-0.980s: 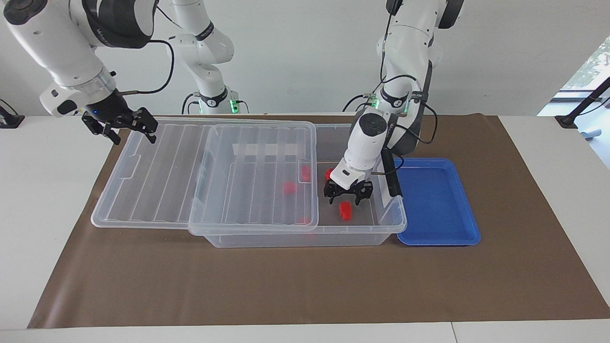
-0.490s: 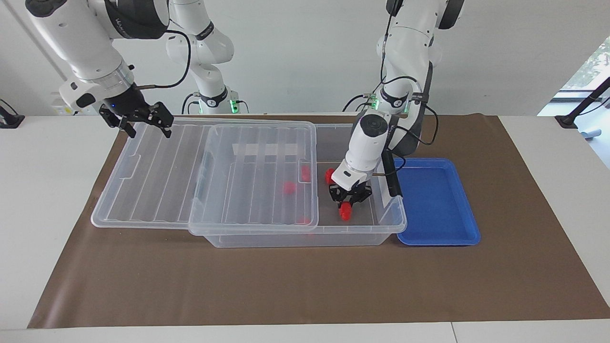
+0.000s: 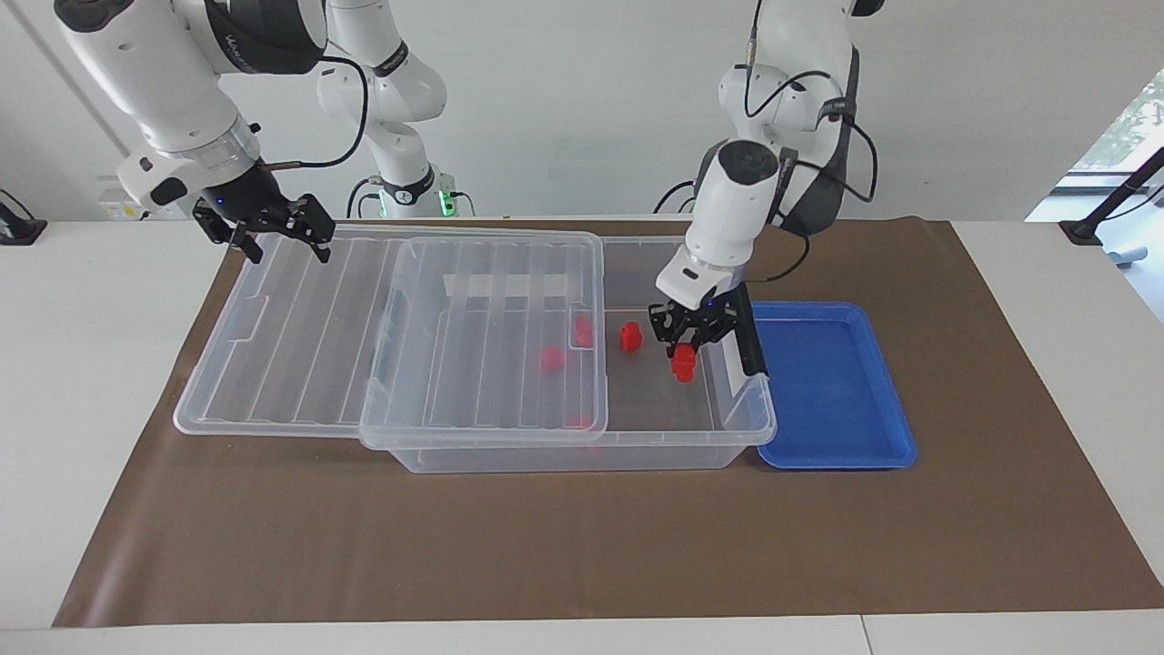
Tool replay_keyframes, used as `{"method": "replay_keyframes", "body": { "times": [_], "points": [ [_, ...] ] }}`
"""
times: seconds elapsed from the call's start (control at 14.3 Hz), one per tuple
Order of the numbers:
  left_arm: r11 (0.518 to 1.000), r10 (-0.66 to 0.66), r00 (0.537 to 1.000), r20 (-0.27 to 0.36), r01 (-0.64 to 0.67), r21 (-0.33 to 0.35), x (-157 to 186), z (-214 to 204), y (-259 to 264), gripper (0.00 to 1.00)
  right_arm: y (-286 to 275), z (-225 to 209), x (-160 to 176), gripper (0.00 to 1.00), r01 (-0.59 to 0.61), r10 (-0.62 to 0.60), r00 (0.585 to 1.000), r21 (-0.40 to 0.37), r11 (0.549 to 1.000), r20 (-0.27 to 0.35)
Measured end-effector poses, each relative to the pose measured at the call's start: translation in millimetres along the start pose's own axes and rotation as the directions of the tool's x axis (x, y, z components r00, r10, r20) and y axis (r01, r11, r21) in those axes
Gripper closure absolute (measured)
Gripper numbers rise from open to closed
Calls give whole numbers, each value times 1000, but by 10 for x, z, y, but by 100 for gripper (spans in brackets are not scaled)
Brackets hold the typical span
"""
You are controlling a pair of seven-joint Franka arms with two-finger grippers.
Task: Place red block in blue tray from box
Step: 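Lift the red block out of the box with the left gripper, then lower the red block into the blue tray and open the left gripper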
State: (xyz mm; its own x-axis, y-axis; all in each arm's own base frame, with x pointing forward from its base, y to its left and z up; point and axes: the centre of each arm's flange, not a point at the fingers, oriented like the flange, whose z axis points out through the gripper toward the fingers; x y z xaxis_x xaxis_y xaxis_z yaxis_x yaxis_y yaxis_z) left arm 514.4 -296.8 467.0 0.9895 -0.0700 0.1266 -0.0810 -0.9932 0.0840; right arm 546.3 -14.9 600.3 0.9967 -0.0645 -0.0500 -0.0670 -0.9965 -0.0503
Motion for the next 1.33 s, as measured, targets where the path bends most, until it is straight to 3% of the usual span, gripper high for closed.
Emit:
{"method": "replay_keyframes", "body": {
  "times": [0.21,0.49,0.84,1.05,1.12,1.33],
  "points": [
    [998,-54,999,1,54,23,-83,-637,-384,67,23,-4,-1,0,-2,2,1000,-11,1000,-1],
    [984,-169,984,64,164,76,-65,-585,-1071,67,243,-10,29,4,59,-59,998,-39,998,-24],
    [979,-186,979,89,178,96,-185,12,-1976,67,1508,416,-27,62,138,-142,986,-54,989,-92],
    [968,-237,969,62,231,95,-234,398,-2294,67,1859,729,-1,93,122,-128,987,-65,990,-92],
    [964,-256,965,54,251,93,-218,524,-2373,67,1904,811,32,99,115,-121,989,-67,991,-85],
    [941,-330,944,-3,330,73,-92,872,-2422,67,1906,949,102,99,115,-120,990,-68,991,-72]
  ]
}}
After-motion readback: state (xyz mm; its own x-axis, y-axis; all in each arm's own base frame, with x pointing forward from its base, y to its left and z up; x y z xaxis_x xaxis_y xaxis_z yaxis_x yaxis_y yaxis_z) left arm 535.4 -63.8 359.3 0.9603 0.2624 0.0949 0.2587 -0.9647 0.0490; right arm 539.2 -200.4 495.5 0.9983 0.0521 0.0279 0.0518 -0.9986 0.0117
